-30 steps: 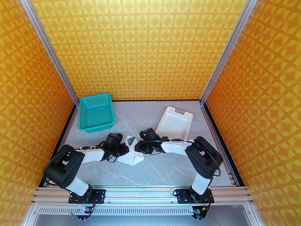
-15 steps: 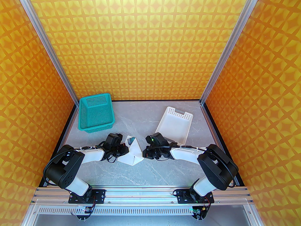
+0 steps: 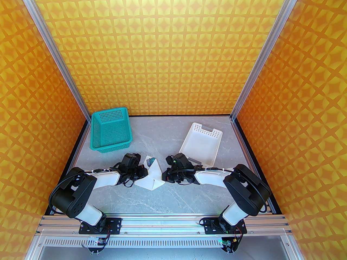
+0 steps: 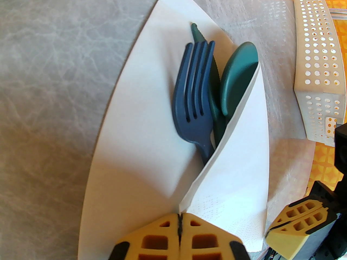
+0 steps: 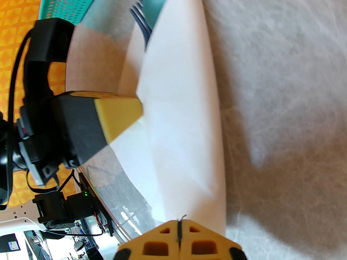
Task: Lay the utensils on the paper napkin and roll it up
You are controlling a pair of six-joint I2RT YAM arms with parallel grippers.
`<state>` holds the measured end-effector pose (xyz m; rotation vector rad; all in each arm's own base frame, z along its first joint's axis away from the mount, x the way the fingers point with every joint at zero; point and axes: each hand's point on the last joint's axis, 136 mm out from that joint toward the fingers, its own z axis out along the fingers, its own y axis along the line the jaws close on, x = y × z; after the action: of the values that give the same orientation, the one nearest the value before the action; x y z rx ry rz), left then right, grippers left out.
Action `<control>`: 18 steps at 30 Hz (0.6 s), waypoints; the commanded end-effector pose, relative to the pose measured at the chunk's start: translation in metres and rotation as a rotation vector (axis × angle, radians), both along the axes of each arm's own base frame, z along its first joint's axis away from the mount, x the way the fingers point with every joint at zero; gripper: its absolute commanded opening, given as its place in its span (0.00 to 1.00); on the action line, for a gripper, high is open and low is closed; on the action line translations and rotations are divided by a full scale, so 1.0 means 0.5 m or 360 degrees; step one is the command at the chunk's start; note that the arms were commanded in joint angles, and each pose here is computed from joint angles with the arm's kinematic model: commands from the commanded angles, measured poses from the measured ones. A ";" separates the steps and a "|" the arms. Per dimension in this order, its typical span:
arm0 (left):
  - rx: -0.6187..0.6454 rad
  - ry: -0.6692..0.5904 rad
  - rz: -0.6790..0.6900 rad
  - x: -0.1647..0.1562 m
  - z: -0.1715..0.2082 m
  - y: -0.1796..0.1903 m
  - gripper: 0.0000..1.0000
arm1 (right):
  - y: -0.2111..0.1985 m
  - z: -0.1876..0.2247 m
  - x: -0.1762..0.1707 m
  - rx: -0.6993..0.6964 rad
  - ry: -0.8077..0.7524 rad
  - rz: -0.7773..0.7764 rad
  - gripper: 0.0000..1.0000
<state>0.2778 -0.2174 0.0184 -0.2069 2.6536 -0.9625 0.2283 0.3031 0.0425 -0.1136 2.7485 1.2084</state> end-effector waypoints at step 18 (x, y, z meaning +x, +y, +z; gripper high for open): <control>0.0184 0.0028 0.0023 -0.006 -0.019 0.033 0.00 | -0.025 -0.088 -0.044 -0.0139 0.0139 -0.0007 0.01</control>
<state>0.2788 -0.2145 0.0179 -0.1950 2.6672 -0.9228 0.2182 0.3011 0.0195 -0.1115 2.7991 1.1873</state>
